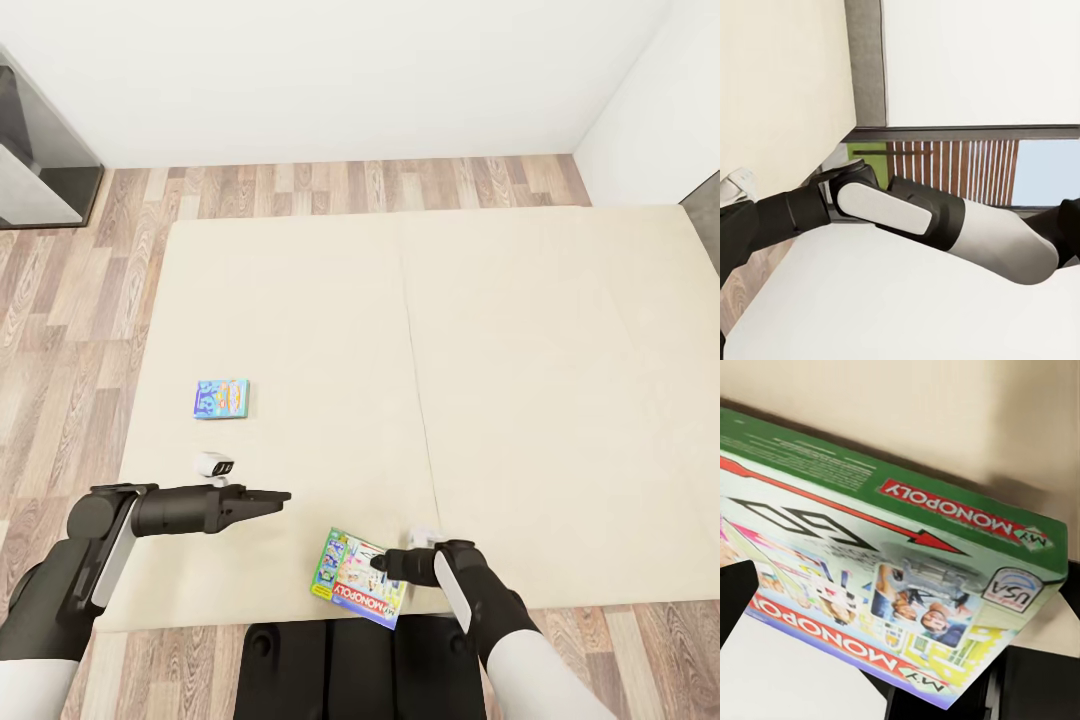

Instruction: Put all the toys in the child's room - the three board games (two on the bed and one on the table), the two jigsaw puzzles on the table, and the tennis ball on the table - inside the toy box on the table in the child's room.

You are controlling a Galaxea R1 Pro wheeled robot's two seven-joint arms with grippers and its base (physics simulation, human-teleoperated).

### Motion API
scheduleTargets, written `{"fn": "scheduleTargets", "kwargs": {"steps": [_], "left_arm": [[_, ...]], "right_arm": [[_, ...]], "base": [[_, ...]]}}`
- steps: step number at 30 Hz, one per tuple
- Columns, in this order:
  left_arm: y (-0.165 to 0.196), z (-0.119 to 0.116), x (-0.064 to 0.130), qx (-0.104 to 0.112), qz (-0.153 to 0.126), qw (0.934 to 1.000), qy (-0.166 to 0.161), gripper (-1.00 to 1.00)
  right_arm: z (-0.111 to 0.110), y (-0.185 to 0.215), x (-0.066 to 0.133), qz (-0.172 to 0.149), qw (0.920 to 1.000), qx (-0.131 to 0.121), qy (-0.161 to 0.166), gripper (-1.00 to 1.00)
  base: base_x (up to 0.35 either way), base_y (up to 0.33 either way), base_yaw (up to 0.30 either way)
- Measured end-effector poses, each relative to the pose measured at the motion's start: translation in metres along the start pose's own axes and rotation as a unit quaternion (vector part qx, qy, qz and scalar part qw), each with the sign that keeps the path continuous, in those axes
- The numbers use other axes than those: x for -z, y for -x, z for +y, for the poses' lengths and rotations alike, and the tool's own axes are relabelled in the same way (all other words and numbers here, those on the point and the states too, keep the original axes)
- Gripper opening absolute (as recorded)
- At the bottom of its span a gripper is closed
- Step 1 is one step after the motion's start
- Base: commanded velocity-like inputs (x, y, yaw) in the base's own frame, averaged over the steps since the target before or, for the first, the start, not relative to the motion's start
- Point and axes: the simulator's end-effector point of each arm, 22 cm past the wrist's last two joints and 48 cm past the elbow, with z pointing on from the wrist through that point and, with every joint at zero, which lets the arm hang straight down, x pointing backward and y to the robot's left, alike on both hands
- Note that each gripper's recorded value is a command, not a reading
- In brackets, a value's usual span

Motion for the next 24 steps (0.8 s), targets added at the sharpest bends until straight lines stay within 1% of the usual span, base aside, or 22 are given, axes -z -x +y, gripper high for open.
{"fn": "scheduleTargets", "kwargs": {"steps": [24], "left_arm": [[-0.0003, 0.0006, 0.0, 0.0, 0.0, 1.0, 0.001, 1.0]], "right_arm": [[0.0027, 0.0013, 0.0003, 0.0, 1.0, 0.001, 0.005, 1.0]], "base": [[0.0, 0.0, 0.0]]}}
